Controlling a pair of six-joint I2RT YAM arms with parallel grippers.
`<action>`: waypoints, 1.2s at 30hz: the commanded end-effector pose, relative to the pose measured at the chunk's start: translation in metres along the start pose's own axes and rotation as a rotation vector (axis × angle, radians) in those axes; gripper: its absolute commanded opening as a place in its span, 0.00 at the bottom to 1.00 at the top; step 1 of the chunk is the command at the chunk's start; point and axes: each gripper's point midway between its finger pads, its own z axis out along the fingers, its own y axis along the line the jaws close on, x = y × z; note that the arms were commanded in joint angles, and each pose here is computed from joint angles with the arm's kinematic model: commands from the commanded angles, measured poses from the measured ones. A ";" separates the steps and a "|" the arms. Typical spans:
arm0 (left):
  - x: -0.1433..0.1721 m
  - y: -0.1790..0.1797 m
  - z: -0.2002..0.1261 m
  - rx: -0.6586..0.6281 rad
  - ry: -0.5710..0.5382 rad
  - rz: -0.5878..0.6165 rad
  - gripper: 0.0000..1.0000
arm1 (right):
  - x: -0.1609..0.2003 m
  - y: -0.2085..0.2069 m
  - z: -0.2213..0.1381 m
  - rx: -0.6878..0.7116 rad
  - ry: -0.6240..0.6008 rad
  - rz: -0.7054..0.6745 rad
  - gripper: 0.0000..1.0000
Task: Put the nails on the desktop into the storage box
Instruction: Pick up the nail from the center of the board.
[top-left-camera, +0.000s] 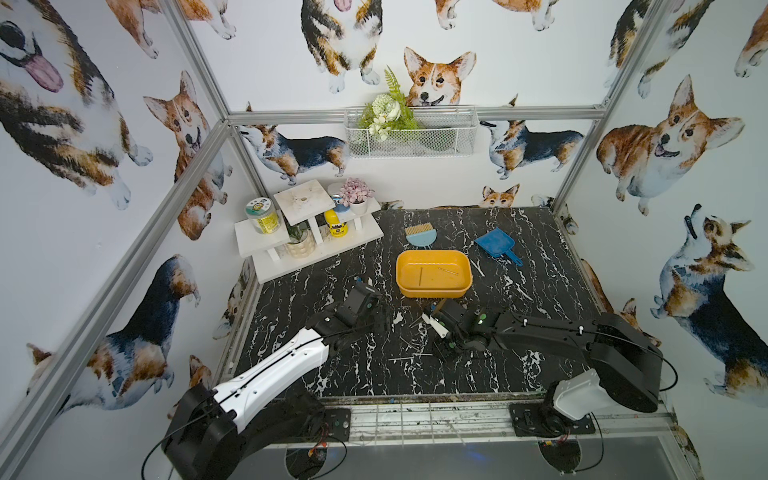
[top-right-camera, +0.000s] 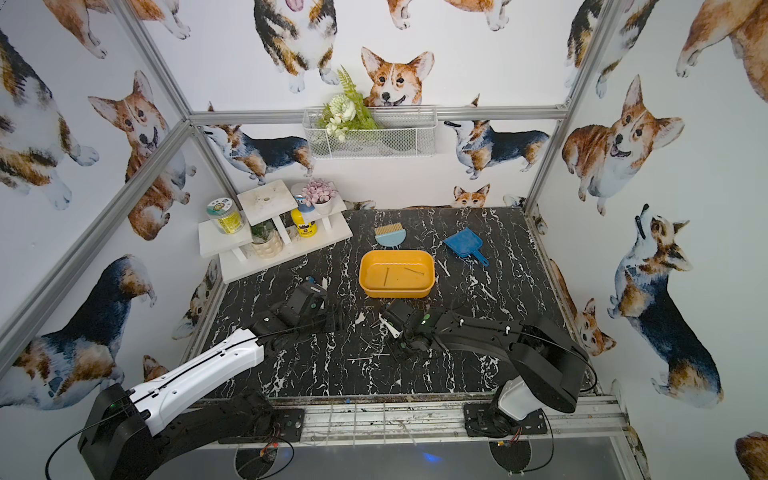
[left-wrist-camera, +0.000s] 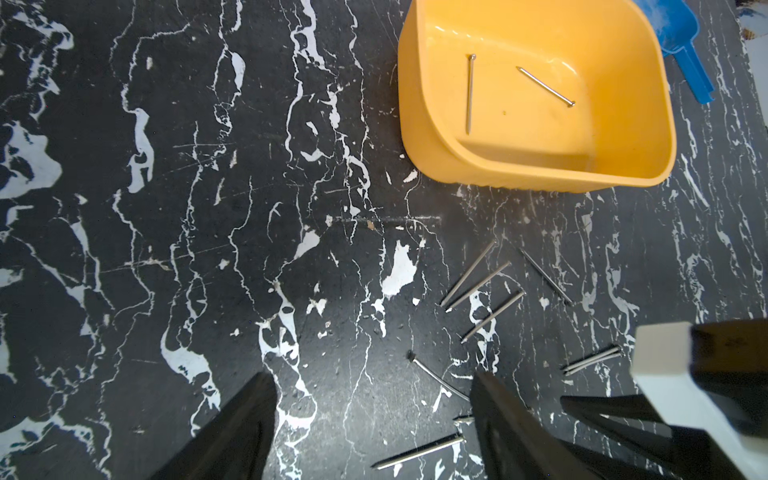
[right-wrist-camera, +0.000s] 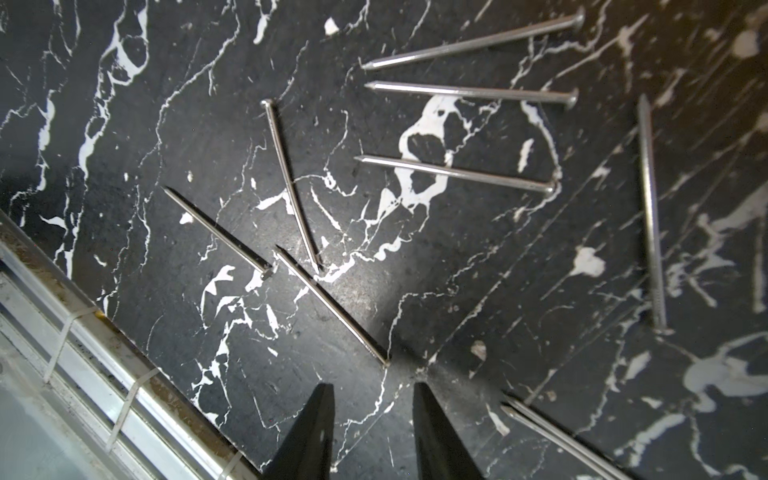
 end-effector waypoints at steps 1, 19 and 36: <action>-0.003 0.000 -0.001 -0.005 -0.011 -0.002 0.79 | -0.002 0.003 0.002 -0.006 -0.001 0.004 0.35; -0.001 0.003 -0.001 -0.005 -0.009 -0.002 0.79 | 0.008 0.009 0.012 0.006 0.037 -0.004 0.32; 0.004 0.008 -0.004 -0.002 -0.010 -0.006 0.79 | 0.005 0.001 0.021 0.072 0.065 0.013 0.29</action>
